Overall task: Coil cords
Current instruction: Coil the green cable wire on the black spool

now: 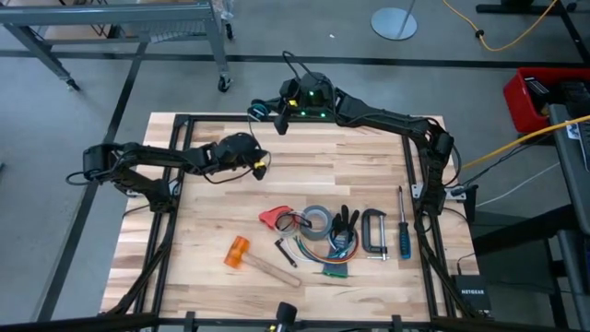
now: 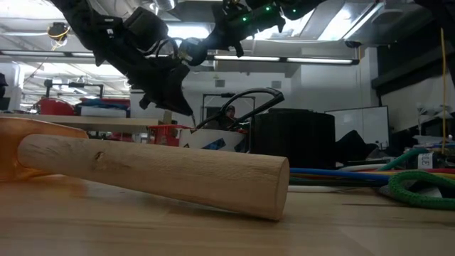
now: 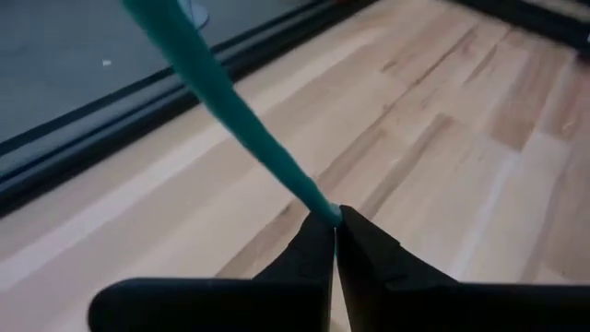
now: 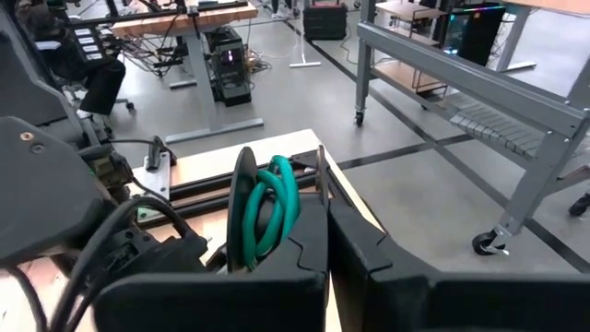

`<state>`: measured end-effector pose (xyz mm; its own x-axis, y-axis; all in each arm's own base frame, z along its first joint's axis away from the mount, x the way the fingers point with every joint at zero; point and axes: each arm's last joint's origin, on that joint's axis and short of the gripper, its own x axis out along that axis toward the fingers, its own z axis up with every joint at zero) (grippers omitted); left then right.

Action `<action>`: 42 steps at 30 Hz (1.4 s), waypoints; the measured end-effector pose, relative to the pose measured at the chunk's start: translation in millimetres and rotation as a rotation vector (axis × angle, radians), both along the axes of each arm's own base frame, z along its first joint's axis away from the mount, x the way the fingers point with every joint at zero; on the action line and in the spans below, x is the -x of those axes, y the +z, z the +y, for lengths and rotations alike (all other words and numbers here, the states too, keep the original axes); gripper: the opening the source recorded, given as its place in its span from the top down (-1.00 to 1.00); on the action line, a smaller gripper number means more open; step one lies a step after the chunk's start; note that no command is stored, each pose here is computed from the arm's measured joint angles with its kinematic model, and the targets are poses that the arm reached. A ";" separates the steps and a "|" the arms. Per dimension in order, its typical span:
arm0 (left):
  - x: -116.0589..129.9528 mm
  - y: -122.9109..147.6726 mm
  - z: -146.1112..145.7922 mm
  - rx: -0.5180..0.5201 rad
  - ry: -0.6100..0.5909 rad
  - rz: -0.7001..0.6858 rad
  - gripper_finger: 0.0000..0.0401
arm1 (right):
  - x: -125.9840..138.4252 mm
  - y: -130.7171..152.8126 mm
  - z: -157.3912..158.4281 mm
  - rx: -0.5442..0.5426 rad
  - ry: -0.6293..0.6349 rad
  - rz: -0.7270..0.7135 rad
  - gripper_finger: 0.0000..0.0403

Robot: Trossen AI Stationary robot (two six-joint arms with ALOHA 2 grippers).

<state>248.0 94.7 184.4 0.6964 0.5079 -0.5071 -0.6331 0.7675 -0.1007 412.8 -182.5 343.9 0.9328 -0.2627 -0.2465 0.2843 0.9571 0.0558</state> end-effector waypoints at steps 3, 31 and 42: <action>-2.3 3.8 0.8 -0.012 0.003 -0.048 0.99 | -1.5 0.4 2.9 0.003 -0.001 -0.004 1.00; -26.4 4.3 -12.1 -0.030 -0.123 -0.232 1.00 | -11.4 4.3 21.8 -0.043 0.050 -0.075 1.00; -33.2 18.4 -11.3 -0.054 -0.165 -0.309 1.00 | -25.3 -27.5 22.5 -0.066 0.053 0.034 1.00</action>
<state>281.2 83.4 202.7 0.8877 0.3958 -0.2353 -0.4459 0.8664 -0.2248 438.2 -160.0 316.3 0.9358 -0.1950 -0.2938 0.2359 0.9655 0.1105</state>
